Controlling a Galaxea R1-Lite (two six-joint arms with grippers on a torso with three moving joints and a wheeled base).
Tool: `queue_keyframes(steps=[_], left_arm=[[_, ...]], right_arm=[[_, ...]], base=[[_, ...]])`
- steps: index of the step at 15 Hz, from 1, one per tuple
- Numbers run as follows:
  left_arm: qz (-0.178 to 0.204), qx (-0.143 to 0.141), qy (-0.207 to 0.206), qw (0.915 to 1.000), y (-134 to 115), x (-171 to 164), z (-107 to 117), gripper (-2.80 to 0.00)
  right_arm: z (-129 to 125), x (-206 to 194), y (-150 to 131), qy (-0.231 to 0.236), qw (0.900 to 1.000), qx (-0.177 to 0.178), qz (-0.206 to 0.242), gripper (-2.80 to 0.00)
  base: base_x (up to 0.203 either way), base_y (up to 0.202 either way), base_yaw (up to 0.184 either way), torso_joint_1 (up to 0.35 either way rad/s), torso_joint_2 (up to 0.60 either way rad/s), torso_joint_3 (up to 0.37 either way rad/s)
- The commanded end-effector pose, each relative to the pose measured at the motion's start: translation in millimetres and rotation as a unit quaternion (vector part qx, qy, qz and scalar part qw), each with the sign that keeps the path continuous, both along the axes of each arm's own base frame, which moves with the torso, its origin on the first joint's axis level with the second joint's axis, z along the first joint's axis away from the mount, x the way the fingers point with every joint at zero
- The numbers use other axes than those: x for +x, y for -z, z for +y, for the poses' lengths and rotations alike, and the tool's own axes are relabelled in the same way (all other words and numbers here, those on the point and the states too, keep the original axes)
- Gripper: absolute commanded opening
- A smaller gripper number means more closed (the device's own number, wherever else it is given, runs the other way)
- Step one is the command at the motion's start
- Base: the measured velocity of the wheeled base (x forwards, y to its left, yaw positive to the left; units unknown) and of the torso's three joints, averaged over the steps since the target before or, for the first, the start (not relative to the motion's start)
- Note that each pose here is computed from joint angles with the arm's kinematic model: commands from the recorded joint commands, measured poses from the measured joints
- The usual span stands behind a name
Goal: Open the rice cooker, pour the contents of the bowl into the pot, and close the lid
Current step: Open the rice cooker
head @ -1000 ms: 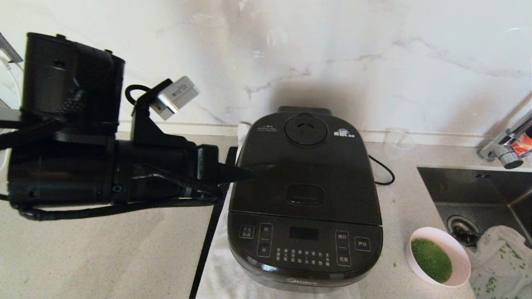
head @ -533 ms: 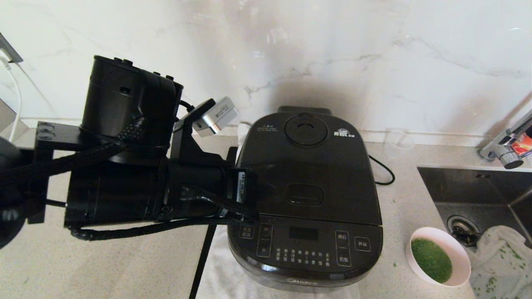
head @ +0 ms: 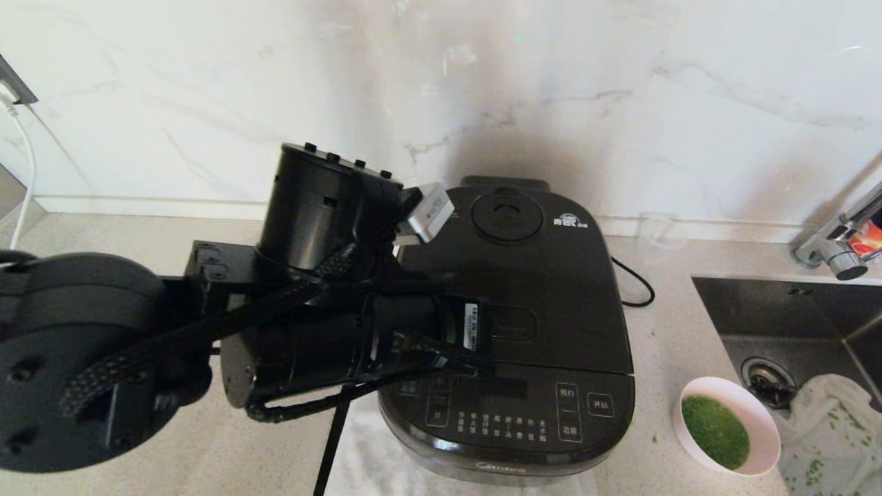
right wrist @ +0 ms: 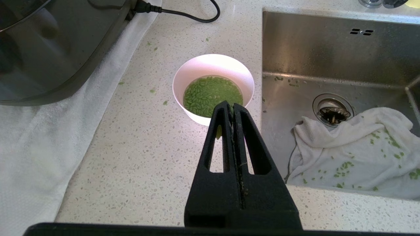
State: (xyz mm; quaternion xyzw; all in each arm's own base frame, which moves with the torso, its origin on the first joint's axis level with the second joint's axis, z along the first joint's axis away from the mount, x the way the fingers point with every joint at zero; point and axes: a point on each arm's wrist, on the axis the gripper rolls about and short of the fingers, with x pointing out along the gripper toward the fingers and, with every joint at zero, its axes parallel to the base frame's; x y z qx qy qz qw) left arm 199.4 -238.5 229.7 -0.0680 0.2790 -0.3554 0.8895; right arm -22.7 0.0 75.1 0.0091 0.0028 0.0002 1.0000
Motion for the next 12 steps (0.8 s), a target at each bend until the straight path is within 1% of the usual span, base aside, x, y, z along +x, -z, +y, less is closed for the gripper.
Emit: queue_keyframes(steps=[1, 4, 6, 8, 10, 12], left_arm=[[0.006, 0.010, -0.004, 0.9999, 9, 6, -8, -2.80], [0.006, 0.014, -0.008, 0.9998, 14, 10, -13, -2.80], [0.002, 0.010, -0.010, 0.9999, 16, 13, -16, -2.80], [-0.013, 0.010, -0.030, 0.9994, 15, 15, -17, -2.80], [-0.028, -0.009, -0.034, 0.9990, 3, 15, -15, -2.80], [-0.047, -0.036, -0.035, 0.9976, -20, 8, -7, -2.80]], right_arm=[[0, 0, 0, 0.000, 1.000, 0.000, 0.000, -2.80], [0, 0, 0, -0.001, 1.000, 0.000, 0.000, -2.80], [0, 0, 0, -0.001, 1.000, 0.000, 0.000, -2.80], [0, 0, 0, 0.000, 1.000, 0.001, 0.000, -2.80], [0, 0, 0, 0.000, 1.000, 0.000, 0.000, -2.80], [0, 0, 0, 0.000, 1.000, 0.000, 0.000, -2.80]], base=[[0.000, 0.000, 0.000, 0.000, 0.00, 0.000], [0.000, 0.000, 0.000, 0.000, 0.00, 0.000], [0.000, 0.000, 0.000, 0.000, 0.00, 0.000], [0.000, 0.000, 0.000, 0.000, 0.00, 0.000], [0.000, 0.000, 0.000, 0.000, 0.00, 0.000], [0.000, 0.000, 0.000, 0.000, 0.00, 0.000]])
